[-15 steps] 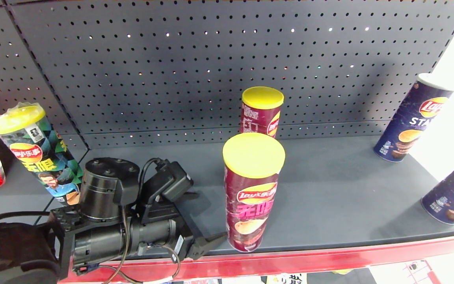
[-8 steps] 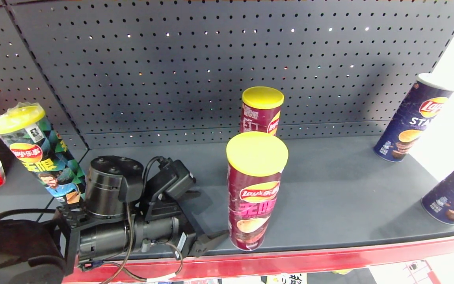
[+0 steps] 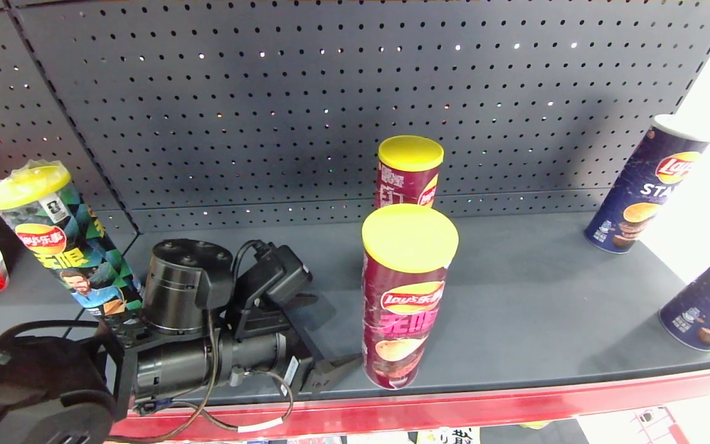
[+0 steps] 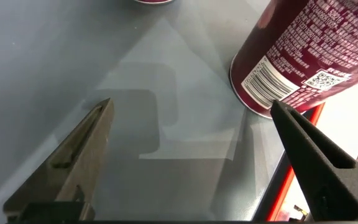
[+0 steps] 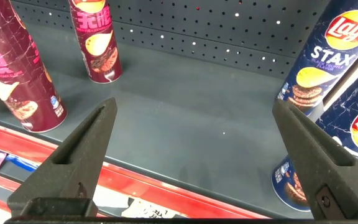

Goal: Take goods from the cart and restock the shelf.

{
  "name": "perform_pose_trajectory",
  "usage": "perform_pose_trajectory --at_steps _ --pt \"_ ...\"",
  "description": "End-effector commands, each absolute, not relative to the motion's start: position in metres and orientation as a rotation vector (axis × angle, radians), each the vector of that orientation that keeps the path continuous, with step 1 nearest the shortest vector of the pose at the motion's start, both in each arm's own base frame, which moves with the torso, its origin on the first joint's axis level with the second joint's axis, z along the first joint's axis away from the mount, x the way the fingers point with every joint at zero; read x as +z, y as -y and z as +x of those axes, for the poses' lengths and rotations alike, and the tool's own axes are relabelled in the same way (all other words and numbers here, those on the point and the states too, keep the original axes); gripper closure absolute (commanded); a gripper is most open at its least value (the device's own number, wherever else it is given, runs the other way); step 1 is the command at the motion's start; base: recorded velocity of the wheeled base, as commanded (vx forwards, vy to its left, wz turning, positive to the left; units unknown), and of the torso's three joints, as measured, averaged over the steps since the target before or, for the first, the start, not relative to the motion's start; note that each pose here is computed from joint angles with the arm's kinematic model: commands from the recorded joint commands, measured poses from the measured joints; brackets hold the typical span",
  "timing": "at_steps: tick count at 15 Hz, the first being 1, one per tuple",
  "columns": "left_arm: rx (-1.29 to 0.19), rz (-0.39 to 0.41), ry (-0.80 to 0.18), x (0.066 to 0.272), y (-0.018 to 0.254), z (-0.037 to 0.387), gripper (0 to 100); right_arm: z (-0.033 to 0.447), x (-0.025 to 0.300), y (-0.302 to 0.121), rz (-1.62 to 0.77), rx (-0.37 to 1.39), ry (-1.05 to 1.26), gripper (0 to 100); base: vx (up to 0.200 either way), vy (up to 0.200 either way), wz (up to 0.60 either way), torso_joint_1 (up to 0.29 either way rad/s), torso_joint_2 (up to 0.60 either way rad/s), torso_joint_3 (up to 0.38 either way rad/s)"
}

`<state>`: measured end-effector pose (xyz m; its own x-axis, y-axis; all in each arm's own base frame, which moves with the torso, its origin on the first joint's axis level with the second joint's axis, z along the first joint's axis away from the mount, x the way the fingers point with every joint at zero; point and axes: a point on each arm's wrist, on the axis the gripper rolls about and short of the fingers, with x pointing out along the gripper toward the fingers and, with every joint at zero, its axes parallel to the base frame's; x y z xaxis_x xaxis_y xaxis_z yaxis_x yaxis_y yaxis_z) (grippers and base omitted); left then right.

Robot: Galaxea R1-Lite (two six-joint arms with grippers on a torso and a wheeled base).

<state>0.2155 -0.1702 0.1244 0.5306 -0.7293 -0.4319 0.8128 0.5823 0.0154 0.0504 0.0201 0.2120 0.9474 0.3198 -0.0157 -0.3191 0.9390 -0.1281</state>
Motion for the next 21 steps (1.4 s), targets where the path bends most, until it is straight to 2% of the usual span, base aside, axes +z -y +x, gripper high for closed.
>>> perform_pose_trajectory --at_steps 1,21 --pt "-0.928 0.226 -0.408 0.1238 0.1701 0.2160 0 0.0508 0.2116 -0.0204 -0.131 0.327 0.003 0 0.000 0.000 0.00 0.000 0.00 0.000" --pt "-0.930 0.228 -0.407 0.1233 0.1727 0.2167 0 0.0498 0.2092 -0.0199 -0.132 0.326 0.000 0 0.000 0.000 0.00 0.000 0.00 0.000"
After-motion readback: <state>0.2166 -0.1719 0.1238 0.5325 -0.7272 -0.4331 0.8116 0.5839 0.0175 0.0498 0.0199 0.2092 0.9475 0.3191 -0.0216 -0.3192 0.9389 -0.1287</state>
